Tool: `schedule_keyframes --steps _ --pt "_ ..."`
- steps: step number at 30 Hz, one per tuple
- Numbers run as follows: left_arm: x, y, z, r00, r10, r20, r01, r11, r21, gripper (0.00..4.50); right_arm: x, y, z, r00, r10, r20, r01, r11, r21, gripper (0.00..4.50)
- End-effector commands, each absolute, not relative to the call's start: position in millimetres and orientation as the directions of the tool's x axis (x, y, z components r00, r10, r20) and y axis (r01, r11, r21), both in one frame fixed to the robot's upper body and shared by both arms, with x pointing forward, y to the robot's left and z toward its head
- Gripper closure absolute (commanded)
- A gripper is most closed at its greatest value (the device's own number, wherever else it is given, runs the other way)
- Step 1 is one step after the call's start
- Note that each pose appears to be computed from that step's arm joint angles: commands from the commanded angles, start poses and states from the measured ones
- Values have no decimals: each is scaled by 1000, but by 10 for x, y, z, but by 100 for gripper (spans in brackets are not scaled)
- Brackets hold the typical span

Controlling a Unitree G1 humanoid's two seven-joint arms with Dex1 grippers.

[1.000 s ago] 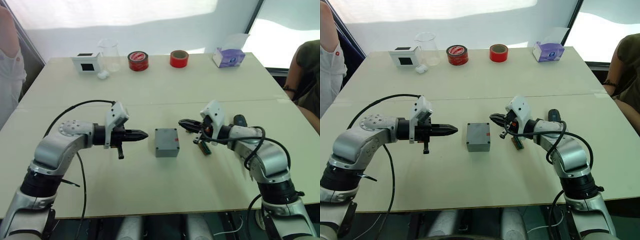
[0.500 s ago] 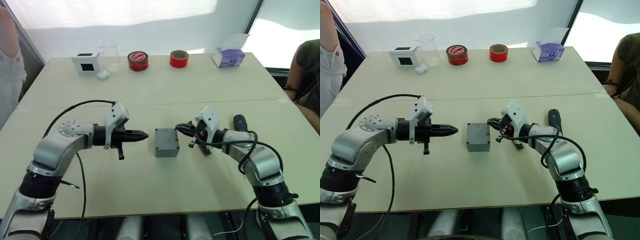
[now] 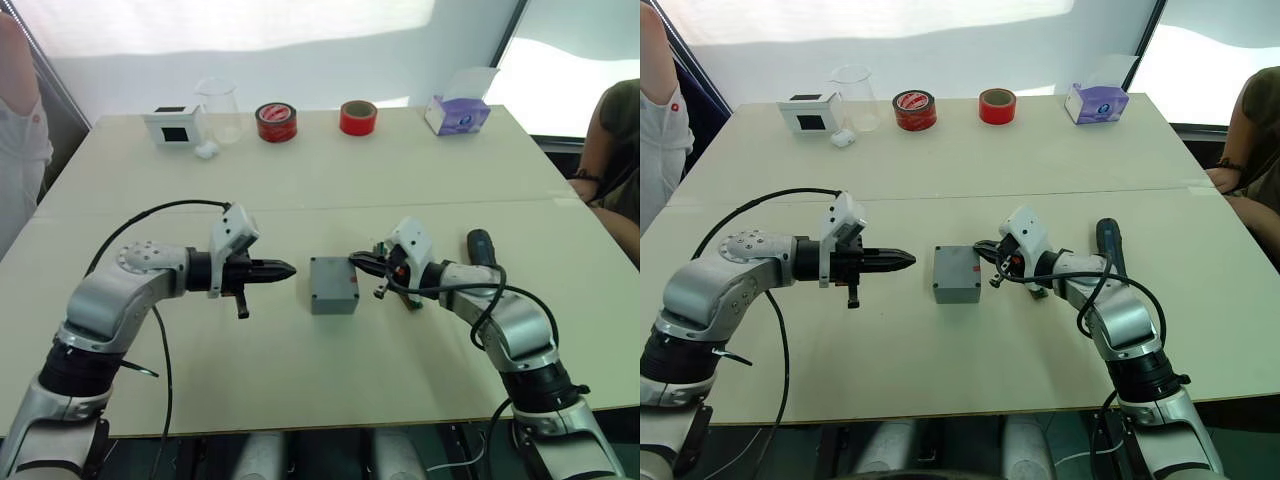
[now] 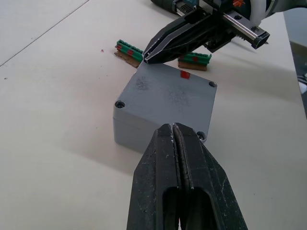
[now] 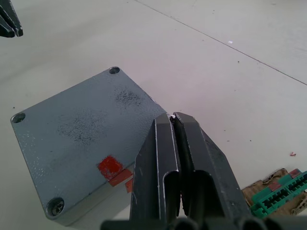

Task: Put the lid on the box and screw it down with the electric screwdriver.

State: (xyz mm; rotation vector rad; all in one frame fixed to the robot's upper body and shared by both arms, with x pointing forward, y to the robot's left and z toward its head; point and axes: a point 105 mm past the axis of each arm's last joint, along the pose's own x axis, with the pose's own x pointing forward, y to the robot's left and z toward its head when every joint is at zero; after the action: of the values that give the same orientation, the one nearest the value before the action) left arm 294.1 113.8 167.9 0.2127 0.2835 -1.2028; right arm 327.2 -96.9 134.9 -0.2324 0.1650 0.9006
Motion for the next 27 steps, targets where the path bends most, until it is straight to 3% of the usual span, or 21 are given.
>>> schedule_keyframes --steps 1,2,3,7,8,12,15,20,25,27 --pt "2895 1103 1789 323 -893 -313 945 324 51 450 3289 -971 1437 623 754 -210 -782 605 -147 396" --pt "2891 1100 1792 321 -894 -312 945 322 50 450 3284 -982 1437 622 753 -216 -783 605 -146 394" --pt "2892 1098 1801 321 -895 -309 946 322 50 450 3279 -998 1447 620 753 -220 -784 603 -148 339" --pt "2899 1095 1844 320 -901 -292 946 321 46 450 3290 -1042 1513 625 750 -219 -781 605 -155 195" --pt "2902 1092 1851 320 -902 -289 946 321 45 450 3296 -1056 1531 627 748 -217 -779 608 -155 135" --pt "2888 1090 1897 311 -912 -266 949 311 44 450 3304 -1232 1801 666 720 -193 -745 651 -145 3" --pt "2833 1062 1971 272 -930 -246 962 267 55 450 3322 -1550 2270 748 651 -130 -661 748 -63 3" --pt "2748 980 2005 204 -942 -266 978 185 93 450 3307 -2023 2496 788 547 -283 -568 823 8 3" --pt "2689 931 2021 151 -944 -294 985 118 128 450 3254 -2325 2481 764 431 -480 -469 882 47 3" --pt "2659 919 2023 126 -940 -317 985 81 150 450 3198 -2564 2289 697 310 -646 -355 933 65 3"
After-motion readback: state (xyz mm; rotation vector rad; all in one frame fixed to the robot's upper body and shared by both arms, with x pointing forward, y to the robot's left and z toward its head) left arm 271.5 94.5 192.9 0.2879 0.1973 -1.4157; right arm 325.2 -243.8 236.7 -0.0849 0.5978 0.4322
